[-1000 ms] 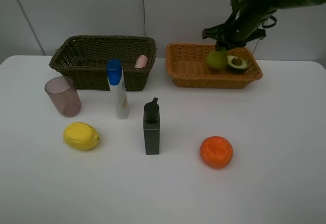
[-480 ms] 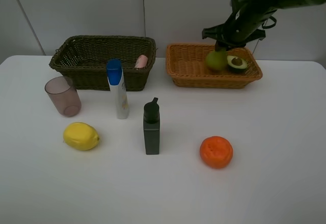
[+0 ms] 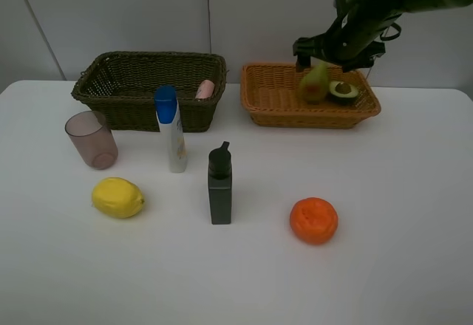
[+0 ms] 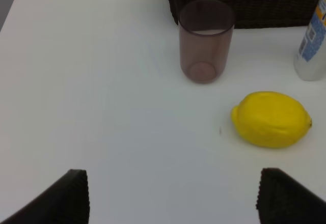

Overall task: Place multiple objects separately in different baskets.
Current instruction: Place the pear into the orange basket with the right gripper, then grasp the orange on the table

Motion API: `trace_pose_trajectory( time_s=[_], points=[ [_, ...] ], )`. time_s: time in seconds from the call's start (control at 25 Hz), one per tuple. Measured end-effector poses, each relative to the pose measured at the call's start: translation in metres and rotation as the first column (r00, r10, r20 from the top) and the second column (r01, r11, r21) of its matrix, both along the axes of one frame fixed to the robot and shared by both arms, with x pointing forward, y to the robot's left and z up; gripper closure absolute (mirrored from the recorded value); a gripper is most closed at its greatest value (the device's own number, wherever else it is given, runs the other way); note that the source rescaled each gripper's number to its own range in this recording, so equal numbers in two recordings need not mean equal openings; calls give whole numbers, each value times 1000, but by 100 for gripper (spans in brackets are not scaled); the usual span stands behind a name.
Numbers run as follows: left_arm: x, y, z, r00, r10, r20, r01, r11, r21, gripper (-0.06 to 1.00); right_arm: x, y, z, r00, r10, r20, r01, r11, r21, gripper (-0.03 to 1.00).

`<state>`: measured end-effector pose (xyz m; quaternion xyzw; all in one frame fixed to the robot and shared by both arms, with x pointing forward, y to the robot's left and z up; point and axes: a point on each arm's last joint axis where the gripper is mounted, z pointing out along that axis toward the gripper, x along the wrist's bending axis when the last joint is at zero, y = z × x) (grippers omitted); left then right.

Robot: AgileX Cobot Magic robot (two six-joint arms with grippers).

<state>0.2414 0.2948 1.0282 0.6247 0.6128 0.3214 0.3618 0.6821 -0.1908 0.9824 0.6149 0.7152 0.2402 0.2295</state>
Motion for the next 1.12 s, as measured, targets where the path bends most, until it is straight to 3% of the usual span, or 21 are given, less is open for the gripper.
trace_pose_trajectory(
  time_s=[0.52, 0.76, 1.12],
  points=[
    [0, 0, 0, 1000, 0, 0, 0, 1000, 0, 6, -1, 1, 1, 1000, -11, -11, 11, 1000, 19, -3],
    [0, 0, 0, 1000, 0, 0, 0, 1000, 0, 6, -11, 0, 26, 1000, 15, -5, -14, 999, 31, -3],
    [0, 0, 0, 1000, 0, 0, 0, 1000, 0, 6, -34, 2, 41, 987, 82, -139, -82, 997, 9, -3]
  ],
)
